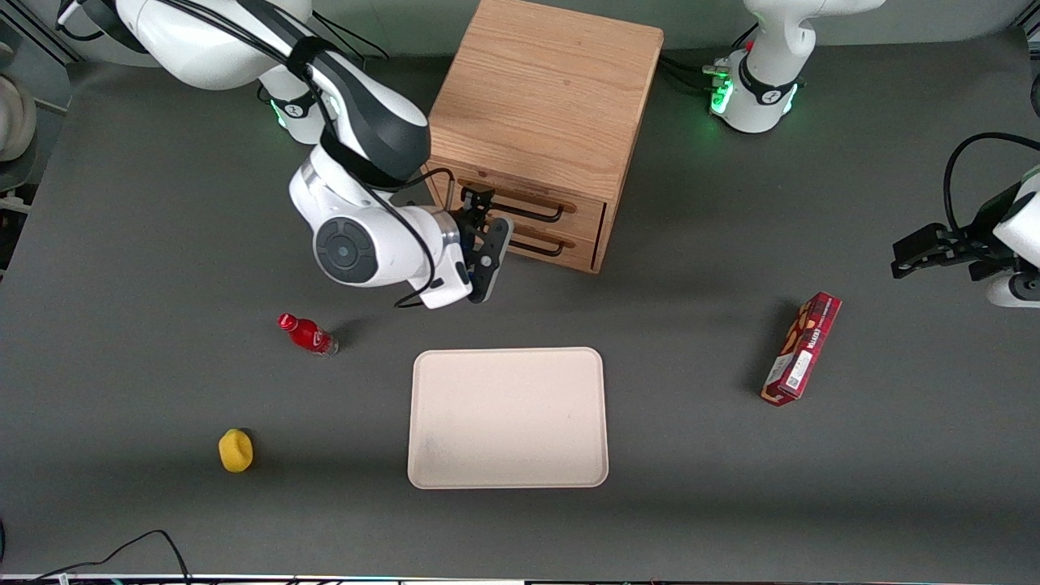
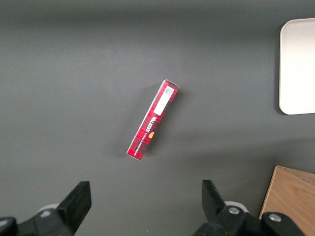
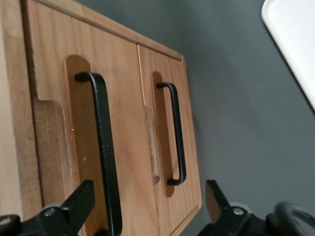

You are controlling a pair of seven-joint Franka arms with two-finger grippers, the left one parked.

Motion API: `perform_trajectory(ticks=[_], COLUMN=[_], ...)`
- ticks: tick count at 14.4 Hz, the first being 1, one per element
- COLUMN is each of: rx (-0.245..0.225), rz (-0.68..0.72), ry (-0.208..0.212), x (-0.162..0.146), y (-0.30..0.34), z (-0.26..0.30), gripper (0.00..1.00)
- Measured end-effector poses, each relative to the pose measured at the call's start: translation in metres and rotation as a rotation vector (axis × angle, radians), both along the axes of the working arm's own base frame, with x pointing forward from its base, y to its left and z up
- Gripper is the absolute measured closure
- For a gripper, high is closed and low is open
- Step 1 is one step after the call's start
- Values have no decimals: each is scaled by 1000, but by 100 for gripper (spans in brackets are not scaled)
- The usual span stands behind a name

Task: Open upper drawer

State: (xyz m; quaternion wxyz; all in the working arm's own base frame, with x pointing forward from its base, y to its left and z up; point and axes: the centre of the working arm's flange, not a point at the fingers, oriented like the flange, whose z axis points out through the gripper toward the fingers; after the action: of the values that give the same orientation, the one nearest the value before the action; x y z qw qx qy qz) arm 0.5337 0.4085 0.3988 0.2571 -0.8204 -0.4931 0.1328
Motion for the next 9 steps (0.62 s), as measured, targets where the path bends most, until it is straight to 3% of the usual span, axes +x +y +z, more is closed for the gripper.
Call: perform_trajectory(ticks=[9], rx=[-3], rz=[-2], ry=[0], x=[-18], y=[17], z=[-14], gripper=[0])
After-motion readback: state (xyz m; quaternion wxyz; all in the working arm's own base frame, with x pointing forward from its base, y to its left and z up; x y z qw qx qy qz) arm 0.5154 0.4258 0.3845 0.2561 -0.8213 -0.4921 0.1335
